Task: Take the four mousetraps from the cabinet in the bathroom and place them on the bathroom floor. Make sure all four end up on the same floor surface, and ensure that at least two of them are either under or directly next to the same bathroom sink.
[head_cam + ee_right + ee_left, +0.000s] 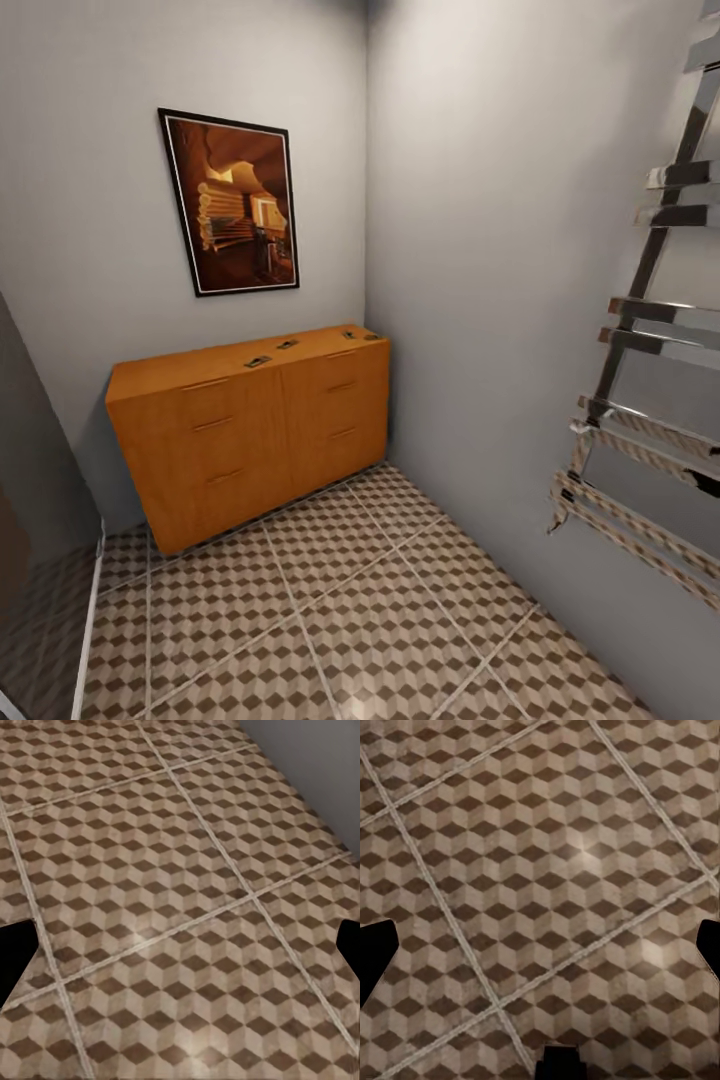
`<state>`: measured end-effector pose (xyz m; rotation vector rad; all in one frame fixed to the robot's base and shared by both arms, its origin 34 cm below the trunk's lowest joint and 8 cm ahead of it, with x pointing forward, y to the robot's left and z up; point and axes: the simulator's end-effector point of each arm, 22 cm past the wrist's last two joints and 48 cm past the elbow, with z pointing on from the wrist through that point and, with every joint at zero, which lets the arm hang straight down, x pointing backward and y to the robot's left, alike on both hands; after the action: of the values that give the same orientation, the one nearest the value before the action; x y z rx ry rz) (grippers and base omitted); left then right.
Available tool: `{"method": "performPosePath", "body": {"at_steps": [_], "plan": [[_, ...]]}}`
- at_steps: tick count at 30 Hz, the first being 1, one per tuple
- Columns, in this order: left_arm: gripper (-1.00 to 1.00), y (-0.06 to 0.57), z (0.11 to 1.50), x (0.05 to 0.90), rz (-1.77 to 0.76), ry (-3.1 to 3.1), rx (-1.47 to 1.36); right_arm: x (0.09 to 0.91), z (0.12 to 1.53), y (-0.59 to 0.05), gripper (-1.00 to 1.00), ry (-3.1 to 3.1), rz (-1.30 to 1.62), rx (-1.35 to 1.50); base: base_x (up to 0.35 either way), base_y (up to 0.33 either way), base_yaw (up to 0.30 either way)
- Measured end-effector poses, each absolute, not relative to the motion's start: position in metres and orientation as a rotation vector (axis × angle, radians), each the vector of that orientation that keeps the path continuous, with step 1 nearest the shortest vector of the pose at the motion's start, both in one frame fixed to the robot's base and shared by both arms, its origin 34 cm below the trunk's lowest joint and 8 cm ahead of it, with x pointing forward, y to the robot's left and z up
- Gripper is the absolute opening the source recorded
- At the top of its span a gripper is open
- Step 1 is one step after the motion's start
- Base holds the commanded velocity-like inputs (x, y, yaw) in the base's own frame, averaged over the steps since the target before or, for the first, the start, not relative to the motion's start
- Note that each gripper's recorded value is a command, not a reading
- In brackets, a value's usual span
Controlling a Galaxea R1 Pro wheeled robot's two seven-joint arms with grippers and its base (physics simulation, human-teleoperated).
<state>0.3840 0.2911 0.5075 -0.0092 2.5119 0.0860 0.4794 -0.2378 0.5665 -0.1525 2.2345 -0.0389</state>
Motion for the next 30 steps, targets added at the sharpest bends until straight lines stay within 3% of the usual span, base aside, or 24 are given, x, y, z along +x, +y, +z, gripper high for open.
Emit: {"method": "performPosePath", "body": {"at_steps": [30], "plan": [[1.0, 0.2912, 0.5074, 0.3838, 0.086, 2.512, -0.009, 0.4801, 0.5674, -0.2369, 1.0, 2.229, -0.036, -0.155, 0.327, 0.084, 0.0]]}}
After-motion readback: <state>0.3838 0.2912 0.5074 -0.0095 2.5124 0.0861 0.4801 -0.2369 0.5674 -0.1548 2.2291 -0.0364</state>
